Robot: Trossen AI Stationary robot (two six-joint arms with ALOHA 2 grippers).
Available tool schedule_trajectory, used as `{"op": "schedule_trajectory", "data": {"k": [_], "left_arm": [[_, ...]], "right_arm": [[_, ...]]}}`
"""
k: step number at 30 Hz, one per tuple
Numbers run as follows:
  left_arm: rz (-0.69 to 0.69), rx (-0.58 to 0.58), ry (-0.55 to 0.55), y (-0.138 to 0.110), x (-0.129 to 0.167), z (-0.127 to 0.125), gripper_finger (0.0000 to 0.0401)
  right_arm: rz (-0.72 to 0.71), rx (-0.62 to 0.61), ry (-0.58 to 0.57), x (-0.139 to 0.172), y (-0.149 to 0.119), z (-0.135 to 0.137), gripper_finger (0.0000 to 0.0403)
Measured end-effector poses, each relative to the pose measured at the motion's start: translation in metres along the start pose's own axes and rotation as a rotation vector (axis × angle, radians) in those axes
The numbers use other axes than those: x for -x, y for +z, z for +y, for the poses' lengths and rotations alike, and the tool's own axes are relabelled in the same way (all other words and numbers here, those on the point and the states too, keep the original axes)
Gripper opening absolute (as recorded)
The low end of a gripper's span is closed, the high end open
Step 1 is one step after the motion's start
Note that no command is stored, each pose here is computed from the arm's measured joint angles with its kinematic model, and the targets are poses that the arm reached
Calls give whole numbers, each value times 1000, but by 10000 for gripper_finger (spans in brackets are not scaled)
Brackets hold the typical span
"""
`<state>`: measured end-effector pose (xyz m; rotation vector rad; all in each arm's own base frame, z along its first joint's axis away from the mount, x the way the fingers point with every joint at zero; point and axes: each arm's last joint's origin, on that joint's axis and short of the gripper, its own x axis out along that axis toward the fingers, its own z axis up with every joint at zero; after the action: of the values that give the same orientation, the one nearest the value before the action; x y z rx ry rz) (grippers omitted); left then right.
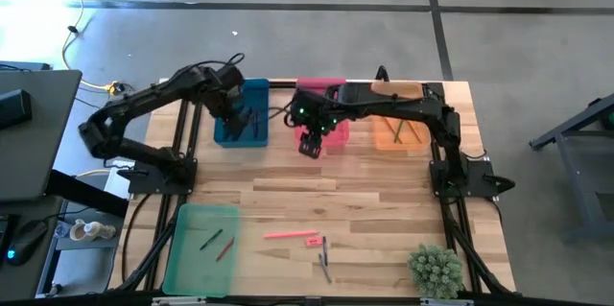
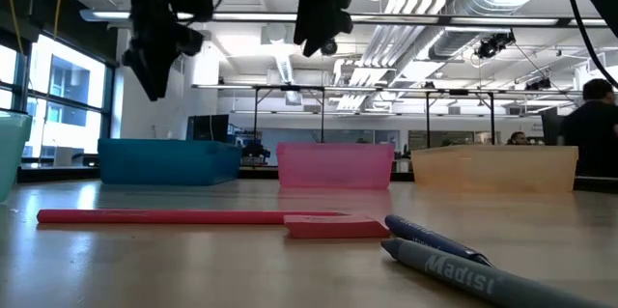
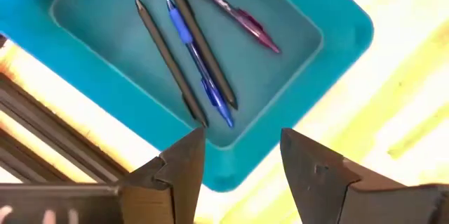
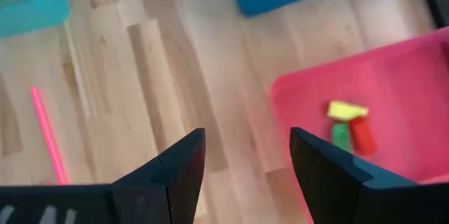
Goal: Sort crayons/erasers/pens/pencils in bins
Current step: Put the pink pencil into the orange bin
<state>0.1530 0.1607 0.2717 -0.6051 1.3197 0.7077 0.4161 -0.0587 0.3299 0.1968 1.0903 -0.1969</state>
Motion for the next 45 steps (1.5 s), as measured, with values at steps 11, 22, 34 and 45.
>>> {"op": "schedule_trajectory", "data": {"k": [11,22,34,45], "left_arm": [[-128,-23,-28,-38,11,-12,172],[-132,-71,-38,-40,12,-18,172],[-134,-52,-40,-40,12,-18,172],[-130,-20,-41,-40,12,-19,172]], "right_arm": [[162,63,27,-32,-40,73,199],[102,229,38,-27,-69,153,199],[180,343,53,-65,-97,199,199],[191,378,94,-95,-108,221,162]]}}
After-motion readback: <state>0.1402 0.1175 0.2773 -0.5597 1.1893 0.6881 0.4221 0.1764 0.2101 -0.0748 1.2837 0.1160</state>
